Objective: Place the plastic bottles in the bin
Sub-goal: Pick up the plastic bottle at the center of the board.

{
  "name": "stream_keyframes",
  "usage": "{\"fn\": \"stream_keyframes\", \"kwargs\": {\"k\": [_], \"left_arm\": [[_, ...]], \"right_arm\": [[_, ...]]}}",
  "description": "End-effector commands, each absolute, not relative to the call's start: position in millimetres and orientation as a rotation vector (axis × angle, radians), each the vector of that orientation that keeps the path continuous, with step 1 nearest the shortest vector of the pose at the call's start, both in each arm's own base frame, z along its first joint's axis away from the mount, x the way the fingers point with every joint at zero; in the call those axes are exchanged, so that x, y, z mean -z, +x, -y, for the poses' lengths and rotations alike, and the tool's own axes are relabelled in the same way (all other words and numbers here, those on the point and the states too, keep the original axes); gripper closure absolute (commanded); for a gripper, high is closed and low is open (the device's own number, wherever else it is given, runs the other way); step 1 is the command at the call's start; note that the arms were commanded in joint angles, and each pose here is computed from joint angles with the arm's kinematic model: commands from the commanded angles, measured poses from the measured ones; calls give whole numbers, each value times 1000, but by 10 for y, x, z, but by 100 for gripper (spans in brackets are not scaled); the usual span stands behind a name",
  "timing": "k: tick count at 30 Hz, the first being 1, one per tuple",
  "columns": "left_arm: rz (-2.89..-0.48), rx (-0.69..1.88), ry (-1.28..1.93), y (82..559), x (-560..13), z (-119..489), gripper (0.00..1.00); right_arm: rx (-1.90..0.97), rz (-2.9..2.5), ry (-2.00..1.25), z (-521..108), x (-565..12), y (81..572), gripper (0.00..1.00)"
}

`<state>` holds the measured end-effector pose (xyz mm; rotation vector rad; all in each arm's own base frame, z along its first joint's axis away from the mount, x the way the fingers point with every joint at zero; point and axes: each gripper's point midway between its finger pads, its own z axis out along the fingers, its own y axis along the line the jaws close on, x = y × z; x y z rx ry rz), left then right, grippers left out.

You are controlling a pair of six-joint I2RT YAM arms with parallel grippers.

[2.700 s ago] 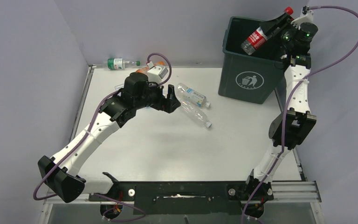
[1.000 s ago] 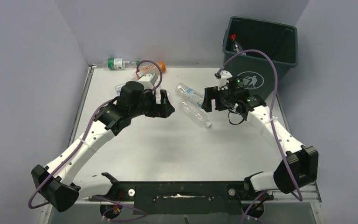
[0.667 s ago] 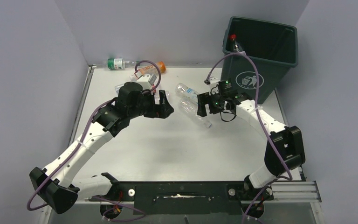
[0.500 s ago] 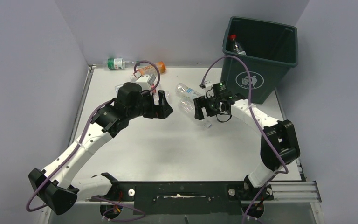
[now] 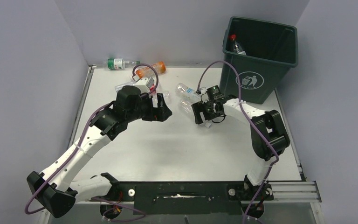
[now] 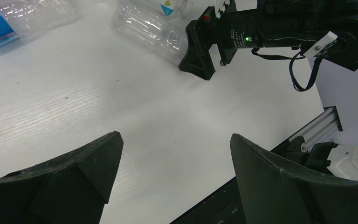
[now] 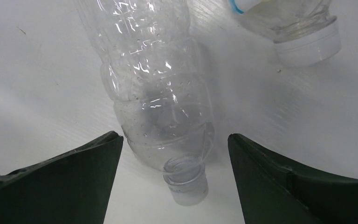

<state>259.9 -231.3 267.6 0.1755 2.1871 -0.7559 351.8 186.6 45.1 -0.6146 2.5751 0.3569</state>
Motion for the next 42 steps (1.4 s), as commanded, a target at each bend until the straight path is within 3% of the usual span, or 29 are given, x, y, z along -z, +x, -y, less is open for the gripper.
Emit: {"fn": "stream_keyframes", "kwargs": {"k": [1, 9, 15, 19, 30, 42], "left_arm": [[-2130, 829, 166, 2577, -2789, 2392, 13], [-2130, 740, 199, 2507, -2714, 2233, 13], [-2183, 731, 205, 2432, -2527, 2205, 14], [-2159, 753, 169, 2417, -2554, 2194, 13], [-2115, 756, 68, 2453, -2569, 2125, 13], [-2066, 757, 32, 2505, -2745, 2099, 13]], "right_arm": [[-358, -2472, -653, -2041, -617, 3730, 15], [-366, -2487, -709, -2122, -510, 3595, 26], [-357, -2508, -736, -2189, -436, 3495, 43], [-352, -2507, -753, -2250, -443, 3435, 65], [-311, -2454, -769, -2294, -912, 3322, 67], [-247, -2199, -689, -2230, -2294, 3570, 66]]}}
